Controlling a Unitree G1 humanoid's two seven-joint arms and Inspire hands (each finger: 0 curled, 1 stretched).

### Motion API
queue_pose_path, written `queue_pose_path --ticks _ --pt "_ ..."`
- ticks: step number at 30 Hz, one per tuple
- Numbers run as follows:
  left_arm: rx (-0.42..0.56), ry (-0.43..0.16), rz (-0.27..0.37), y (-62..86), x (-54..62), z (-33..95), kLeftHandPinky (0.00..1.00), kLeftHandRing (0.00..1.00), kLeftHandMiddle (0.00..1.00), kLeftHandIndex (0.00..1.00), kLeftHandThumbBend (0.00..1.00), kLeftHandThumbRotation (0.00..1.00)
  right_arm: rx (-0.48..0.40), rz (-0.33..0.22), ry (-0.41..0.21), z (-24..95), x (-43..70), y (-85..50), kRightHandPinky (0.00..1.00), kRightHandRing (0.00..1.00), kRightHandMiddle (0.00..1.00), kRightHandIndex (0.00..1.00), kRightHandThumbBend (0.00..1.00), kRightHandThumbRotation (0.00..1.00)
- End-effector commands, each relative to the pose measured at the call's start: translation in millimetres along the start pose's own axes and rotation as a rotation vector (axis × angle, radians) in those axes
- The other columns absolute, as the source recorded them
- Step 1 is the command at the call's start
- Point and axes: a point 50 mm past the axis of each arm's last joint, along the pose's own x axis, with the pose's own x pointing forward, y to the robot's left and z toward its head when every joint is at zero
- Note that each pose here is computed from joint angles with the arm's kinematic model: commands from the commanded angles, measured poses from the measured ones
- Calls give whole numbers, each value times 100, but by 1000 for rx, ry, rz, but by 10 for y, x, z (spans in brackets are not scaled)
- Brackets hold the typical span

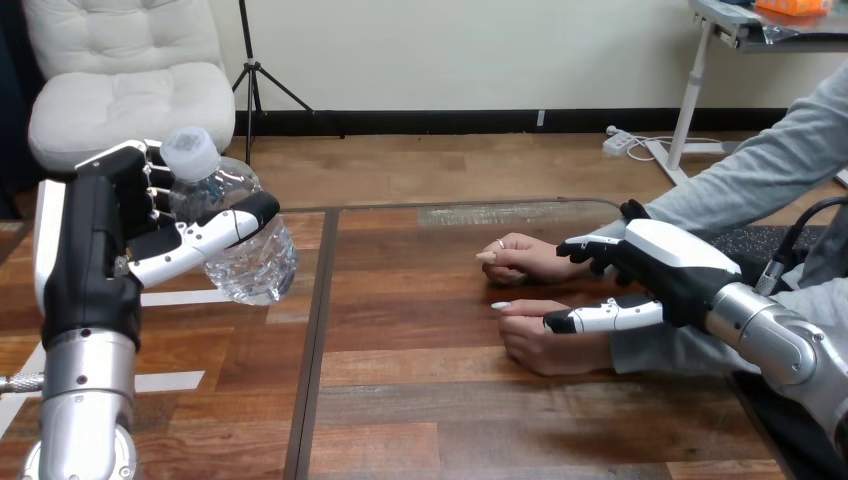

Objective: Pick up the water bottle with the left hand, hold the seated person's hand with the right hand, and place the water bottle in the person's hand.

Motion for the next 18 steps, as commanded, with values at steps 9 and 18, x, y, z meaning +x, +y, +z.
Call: queue_pose_path --ticks 9,18 --pt "-16 -120 14 59 54 195 28 34 39 40 72 0 -98 -51 6 61 52 -432 76 85 87 86 100 59" --pt "-25 -118 13 62 40 191 28 34 39 40 71 0 -127 -35 41 29 53 -458 76 85 87 87 100 49"
